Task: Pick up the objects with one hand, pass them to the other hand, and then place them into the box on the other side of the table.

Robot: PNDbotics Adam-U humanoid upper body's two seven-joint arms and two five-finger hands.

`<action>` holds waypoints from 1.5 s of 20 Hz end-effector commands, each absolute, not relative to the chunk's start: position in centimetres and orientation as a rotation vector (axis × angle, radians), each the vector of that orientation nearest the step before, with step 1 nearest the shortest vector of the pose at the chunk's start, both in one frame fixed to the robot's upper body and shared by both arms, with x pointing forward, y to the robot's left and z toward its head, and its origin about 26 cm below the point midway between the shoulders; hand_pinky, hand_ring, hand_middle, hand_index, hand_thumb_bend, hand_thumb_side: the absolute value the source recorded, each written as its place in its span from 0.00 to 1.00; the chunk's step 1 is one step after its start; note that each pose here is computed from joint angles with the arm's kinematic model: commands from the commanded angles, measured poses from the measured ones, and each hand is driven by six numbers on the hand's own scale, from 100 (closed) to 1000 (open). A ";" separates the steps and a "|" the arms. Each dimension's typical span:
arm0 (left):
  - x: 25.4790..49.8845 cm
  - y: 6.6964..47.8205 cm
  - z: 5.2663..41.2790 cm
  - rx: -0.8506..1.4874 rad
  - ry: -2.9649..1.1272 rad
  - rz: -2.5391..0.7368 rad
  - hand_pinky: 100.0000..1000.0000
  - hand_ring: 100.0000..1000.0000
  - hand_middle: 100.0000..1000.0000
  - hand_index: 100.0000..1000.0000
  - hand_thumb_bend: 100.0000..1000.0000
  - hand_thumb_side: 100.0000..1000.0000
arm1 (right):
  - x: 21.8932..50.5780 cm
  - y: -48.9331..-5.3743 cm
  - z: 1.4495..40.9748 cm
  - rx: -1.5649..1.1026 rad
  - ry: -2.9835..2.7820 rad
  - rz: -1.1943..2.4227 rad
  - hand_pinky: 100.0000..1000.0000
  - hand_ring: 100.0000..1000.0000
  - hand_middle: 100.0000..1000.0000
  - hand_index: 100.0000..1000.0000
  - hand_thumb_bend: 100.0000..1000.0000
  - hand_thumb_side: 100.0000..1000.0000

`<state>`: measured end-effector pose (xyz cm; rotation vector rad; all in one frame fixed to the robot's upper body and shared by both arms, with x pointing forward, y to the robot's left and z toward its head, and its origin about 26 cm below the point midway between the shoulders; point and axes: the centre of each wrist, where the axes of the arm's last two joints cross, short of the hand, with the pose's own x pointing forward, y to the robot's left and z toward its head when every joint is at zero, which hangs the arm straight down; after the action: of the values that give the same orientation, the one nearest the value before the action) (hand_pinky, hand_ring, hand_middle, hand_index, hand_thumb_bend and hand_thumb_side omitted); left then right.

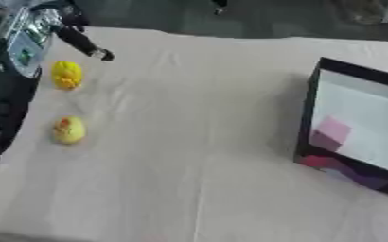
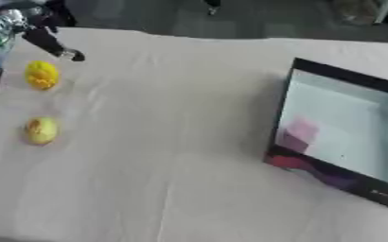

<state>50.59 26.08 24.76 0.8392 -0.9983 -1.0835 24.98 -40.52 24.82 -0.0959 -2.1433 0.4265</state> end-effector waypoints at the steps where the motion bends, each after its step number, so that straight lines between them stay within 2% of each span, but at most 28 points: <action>1: 50.6 28.3 26.9 0.881 -0.950 -1.041 0.82 0.81 0.71 0.82 0.65 0.26 | 24.9 -40.3 25.7 -0.115 -2.156 0.456 1.00 1.00 0.90 0.95 0.00 0.70; 2: 50.6 28.7 27.0 0.883 -0.937 -1.029 0.82 0.81 0.71 0.82 0.64 0.26 | 24.9 -40.3 25.6 -0.120 -2.153 0.453 1.00 1.00 0.90 0.95 0.00 0.70; 3: 50.5 29.0 27.1 0.882 -0.928 -1.015 0.82 0.81 0.71 0.82 0.49 0.26 | 24.9 -40.3 25.5 -0.124 -2.151 0.451 1.00 1.00 0.90 0.95 0.00 0.68; 4: 50.5 29.4 27.2 0.884 -0.922 -0.999 0.82 0.81 0.71 0.82 0.63 0.26 | 24.9 -40.3 25.4 -0.129 -2.148 0.449 1.00 1.00 0.90 0.95 0.00 0.70; 7: 50.4 30.6 28.0 0.910 -0.893 -0.968 0.83 0.81 0.72 0.82 0.63 0.23 | 24.8 -40.3 25.2 -0.142 -2.145 0.444 1.00 1.00 0.89 0.95 0.00 0.70; 15: 50.2 32.9 28.7 0.937 -0.817 -0.897 0.83 0.82 0.72 0.83 0.52 0.06 | 24.8 -40.2 24.7 -0.161 -2.142 0.440 1.00 1.00 0.89 0.94 0.00 0.71; 24: 50.1 34.0 27.9 0.927 -0.792 -0.822 0.83 0.82 0.72 0.79 0.39 0.00 | 24.8 -40.2 24.2 -0.180 -2.142 0.431 1.00 1.00 0.89 0.94 0.00 0.72; 30: 50.1 34.3 27.4 0.941 -0.794 -0.769 0.83 0.82 0.72 0.79 0.37 0.00 | 24.9 -40.0 23.9 -0.188 -2.144 0.437 1.00 1.00 0.88 0.93 0.00 0.72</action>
<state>50.49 32.96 25.74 0.9068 -0.7794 -0.8137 24.95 -40.19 23.02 -0.1712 -2.1223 0.4044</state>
